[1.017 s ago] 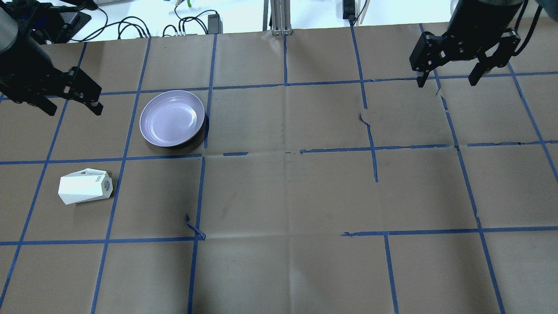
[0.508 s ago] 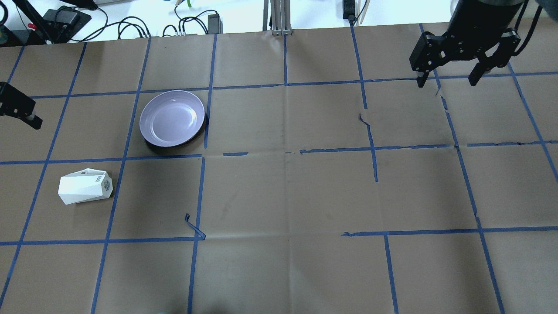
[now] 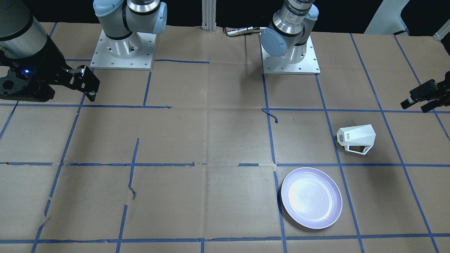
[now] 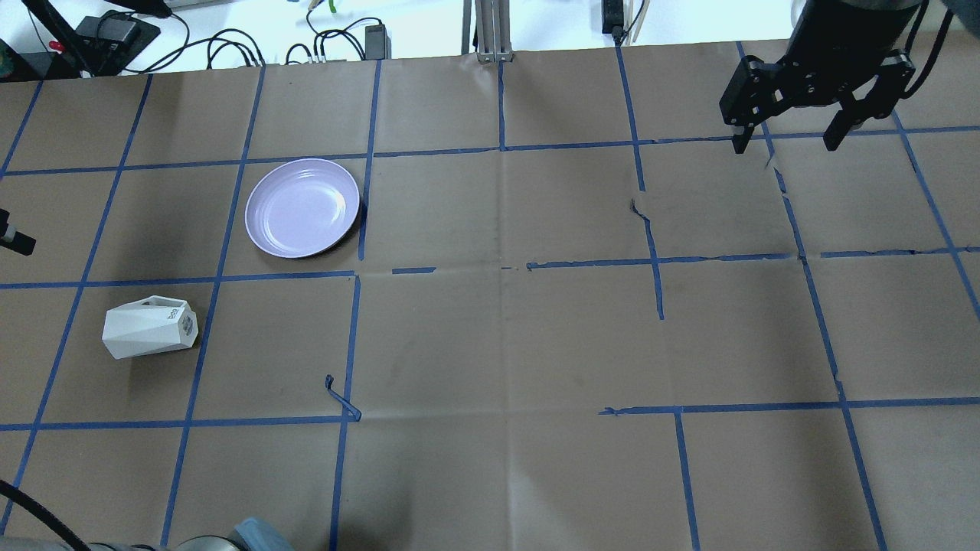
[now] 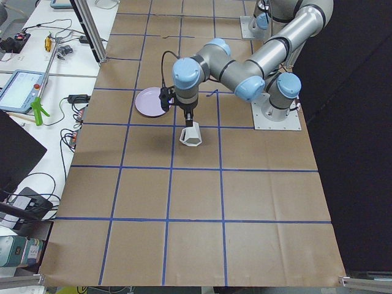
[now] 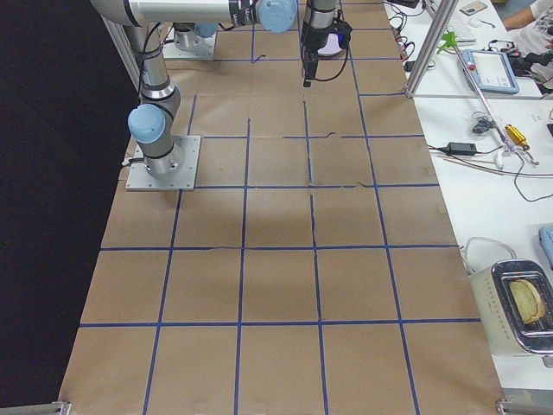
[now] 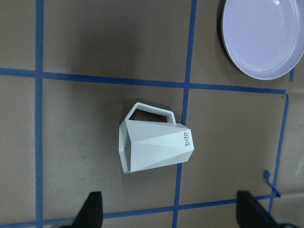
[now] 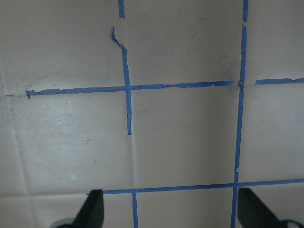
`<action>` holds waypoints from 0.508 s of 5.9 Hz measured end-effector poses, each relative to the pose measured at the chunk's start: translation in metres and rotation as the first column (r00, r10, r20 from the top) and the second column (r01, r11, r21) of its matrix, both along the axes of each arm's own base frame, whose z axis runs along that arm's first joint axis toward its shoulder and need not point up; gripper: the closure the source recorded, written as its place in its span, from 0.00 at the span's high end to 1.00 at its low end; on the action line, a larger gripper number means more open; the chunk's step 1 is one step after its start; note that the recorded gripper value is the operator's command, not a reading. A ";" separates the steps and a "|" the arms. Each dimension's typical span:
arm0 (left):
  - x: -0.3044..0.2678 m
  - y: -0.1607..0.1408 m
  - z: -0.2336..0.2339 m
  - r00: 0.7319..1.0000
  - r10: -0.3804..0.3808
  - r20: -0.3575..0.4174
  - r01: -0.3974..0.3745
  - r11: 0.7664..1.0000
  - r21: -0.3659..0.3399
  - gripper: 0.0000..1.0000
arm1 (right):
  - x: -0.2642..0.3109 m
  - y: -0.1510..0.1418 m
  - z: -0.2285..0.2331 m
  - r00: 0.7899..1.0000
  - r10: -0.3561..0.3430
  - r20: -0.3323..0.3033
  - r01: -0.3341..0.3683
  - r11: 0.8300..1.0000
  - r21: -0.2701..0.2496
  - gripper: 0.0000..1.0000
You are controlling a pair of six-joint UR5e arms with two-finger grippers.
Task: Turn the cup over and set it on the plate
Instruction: 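Lower the left gripper beside the mug and grasp its base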
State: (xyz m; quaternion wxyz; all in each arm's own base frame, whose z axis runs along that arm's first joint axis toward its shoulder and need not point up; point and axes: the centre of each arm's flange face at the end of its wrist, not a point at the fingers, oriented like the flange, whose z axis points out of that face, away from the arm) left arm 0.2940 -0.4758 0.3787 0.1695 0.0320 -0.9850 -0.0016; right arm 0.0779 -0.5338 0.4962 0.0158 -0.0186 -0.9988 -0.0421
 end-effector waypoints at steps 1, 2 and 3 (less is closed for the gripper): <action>0.029 0.000 -0.037 0.995 -0.025 -0.092 0.021 0.999 -0.037 0.98 | 0.000 0.000 0.000 1.000 0.000 0.000 0.000 1.000 0.000 1.00; 0.050 0.001 -0.073 0.984 -0.050 -0.173 0.037 0.996 -0.075 0.98 | 0.000 0.000 0.000 1.000 0.000 0.000 0.000 1.000 0.000 1.00; 0.065 0.003 -0.107 0.965 -0.076 -0.252 0.047 0.992 -0.120 0.98 | 0.000 0.000 0.000 1.000 0.000 0.000 0.000 1.000 0.000 1.00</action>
